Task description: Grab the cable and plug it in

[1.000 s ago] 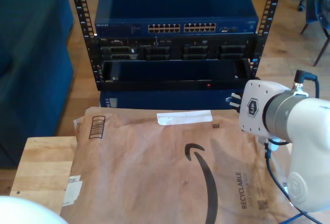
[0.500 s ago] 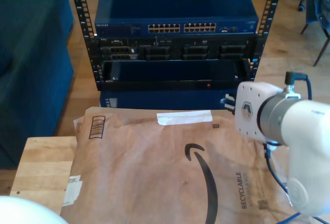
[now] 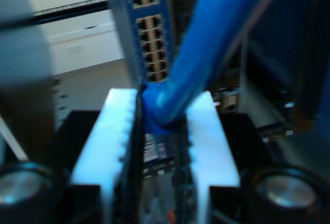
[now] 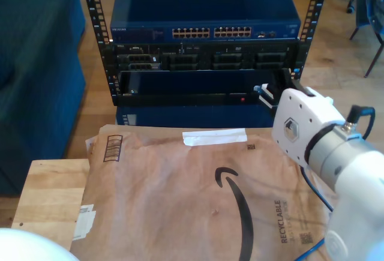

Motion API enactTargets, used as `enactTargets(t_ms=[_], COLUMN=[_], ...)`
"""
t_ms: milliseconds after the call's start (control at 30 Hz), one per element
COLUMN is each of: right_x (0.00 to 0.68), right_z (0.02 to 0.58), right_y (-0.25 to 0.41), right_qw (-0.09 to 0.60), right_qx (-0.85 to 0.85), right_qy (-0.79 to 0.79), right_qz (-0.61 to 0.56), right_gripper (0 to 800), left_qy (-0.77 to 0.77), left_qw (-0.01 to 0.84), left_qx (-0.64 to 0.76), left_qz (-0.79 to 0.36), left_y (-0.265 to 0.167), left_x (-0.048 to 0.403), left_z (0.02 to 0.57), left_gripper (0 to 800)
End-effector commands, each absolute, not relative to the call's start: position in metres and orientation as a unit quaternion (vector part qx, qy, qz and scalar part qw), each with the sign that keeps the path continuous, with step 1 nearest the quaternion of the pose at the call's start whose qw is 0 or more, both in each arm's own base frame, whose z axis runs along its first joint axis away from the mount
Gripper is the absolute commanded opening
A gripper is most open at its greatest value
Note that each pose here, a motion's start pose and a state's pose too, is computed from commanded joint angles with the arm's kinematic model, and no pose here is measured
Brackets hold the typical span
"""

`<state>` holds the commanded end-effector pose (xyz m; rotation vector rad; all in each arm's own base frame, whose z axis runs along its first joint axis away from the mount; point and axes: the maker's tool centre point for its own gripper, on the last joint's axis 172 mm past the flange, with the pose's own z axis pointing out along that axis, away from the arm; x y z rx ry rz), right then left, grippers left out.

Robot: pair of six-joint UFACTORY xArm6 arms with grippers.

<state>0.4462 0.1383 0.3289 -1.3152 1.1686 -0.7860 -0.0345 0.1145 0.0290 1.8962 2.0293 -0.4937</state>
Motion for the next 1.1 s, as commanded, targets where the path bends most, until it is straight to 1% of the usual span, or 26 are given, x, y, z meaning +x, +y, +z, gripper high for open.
enactTargets(t_ms=[100,200,333,500,533,600,700,833,933,1100], right_x=[0.450,0.461,0.482,0.491,0.492,0.495,0.508,0.526,0.537,0.547], right_z=[0.331,0.322,0.342,0.347,0.345,0.333,0.326,0.312,0.315,0.318], right_y=[0.139,0.142,0.145,0.135,0.128,0.136,0.121,0.131,0.127,0.130], right_qw=[0.593,0.592,0.606,0.610,0.608,0.606,0.578,0.558,0.540,0.532], right_qx=[-0.543,-0.543,-0.529,-0.507,-0.496,-0.500,-0.494,-0.488,-0.476,-0.454], right_qy=[0.485,0.487,0.479,0.487,0.495,0.493,0.485,0.487,0.477,0.460], right_qz=[-0.345,-0.343,-0.352,-0.367,-0.372,-0.373,-0.431,-0.461,-0.506,-0.547], right_gripper=[0,0,0,0,0,0,0,0,0,0], left_qy=[0.711,0.711,0.711,0.711,0.711,0.711,0.711,0.711,0.711,0.711], left_qw=[0.160,0.159,0.159,0.160,0.160,0.159,0.159,0.159,0.160,0.160], left_qx=[0.663,0.663,0.663,0.662,0.662,0.663,0.663,0.663,0.663,0.663], left_qz=[-0.173,-0.172,-0.172,-0.173,-0.173,-0.172,-0.172,-0.172,-0.173,-0.173], left_y=[0.114,0.115,0.115,0.114,0.114,0.115,0.115,0.115,0.114,0.114], left_x=[-0.035,-0.035,-0.035,-0.035,-0.035,-0.035,-0.035,-0.035,-0.035,-0.035], left_z=[0.029,0.029,0.029,0.029,0.029,0.029,0.029,0.029,0.029,0.029], left_gripper=[800,800,800,800,800,800,800,800,800,800])
